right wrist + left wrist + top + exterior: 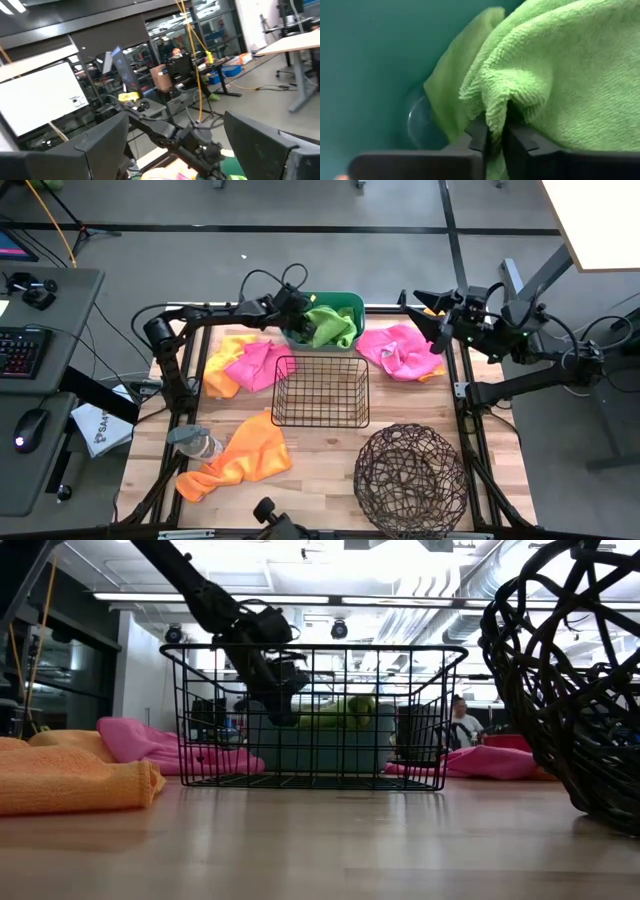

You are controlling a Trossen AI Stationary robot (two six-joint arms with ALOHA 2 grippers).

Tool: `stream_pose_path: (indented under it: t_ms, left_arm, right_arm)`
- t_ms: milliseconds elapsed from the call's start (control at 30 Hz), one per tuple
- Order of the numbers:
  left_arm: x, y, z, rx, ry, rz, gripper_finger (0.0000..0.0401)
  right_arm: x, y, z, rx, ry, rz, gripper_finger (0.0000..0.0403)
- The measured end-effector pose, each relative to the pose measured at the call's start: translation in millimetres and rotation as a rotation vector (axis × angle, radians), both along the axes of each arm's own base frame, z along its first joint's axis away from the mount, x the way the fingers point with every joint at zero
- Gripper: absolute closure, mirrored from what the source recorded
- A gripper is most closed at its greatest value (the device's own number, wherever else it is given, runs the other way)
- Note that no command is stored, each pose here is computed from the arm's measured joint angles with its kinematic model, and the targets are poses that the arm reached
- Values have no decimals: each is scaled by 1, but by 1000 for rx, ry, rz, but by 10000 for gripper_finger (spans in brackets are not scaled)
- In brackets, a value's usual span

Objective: Sort microfiber towel by color & place in baskets
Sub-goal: Put the green microfiber cloth into the blue bin, then put the right pink microfiber cloth into the wire basket

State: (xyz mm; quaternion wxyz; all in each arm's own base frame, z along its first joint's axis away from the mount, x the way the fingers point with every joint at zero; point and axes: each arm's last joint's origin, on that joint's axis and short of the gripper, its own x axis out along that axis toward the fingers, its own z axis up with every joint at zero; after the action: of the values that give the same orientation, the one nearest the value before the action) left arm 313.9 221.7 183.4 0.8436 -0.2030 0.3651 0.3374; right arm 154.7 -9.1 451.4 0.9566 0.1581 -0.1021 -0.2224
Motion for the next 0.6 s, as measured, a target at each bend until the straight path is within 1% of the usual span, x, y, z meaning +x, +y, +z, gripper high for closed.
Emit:
stream_pose_path:
  t_ms: [133,267,367,500,600]
  left_arm:
    - [5,6,21,28,35,-46,303]
    - [11,11,51,40,48,-63,232]
    - [11,14,73,35,73,-78,188]
    - [11,15,99,12,61,-98,151]
    - [9,11,114,-57,32,-117,140]
  right_arm:
    - [0,-2,-5,46,36,-65,80]
    - [-2,-5,-16,135,94,-159,80]
    - [-3,-9,-26,210,141,-205,80]
    - [-5,-18,-41,335,210,-292,80]
    - [-9,-28,-59,450,307,-413,80]
